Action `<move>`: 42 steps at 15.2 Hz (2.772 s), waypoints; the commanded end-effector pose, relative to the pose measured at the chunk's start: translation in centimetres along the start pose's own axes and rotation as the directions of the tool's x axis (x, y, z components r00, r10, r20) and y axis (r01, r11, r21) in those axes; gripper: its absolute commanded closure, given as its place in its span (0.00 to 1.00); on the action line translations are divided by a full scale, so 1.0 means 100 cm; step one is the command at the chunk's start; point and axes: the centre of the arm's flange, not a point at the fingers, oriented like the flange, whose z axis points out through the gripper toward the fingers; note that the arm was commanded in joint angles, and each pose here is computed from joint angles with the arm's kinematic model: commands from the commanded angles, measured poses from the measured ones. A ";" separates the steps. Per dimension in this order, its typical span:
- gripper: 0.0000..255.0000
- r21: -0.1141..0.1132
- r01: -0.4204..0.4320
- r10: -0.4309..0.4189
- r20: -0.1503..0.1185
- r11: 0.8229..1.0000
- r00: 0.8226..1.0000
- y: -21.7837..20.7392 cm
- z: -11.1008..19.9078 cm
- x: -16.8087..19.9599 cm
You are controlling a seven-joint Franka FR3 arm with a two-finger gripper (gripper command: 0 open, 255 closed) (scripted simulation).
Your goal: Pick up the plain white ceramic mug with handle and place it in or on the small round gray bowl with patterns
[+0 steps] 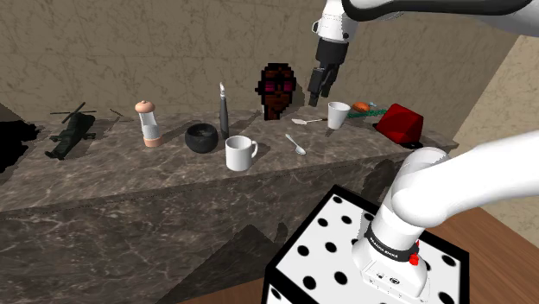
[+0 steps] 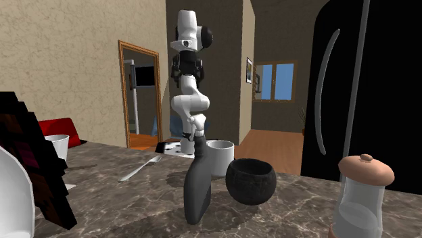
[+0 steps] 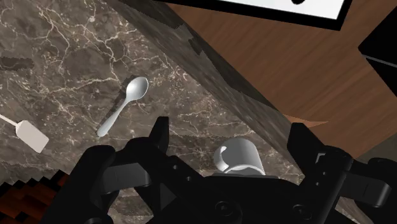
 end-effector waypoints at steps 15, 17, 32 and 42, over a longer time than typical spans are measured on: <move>0.00 0.004 -0.024 0.024 0.012 1.000 1.000 -0.065 0.116 0.130; 0.00 0.004 -0.028 0.028 0.014 1.000 1.000 -0.074 0.132 0.149; 0.00 0.007 -0.045 0.045 0.023 0.999 0.999 -0.119 0.242 0.241; 0.00 0.007 -0.045 0.045 0.023 0.999 0.999 -0.119 0.256 0.241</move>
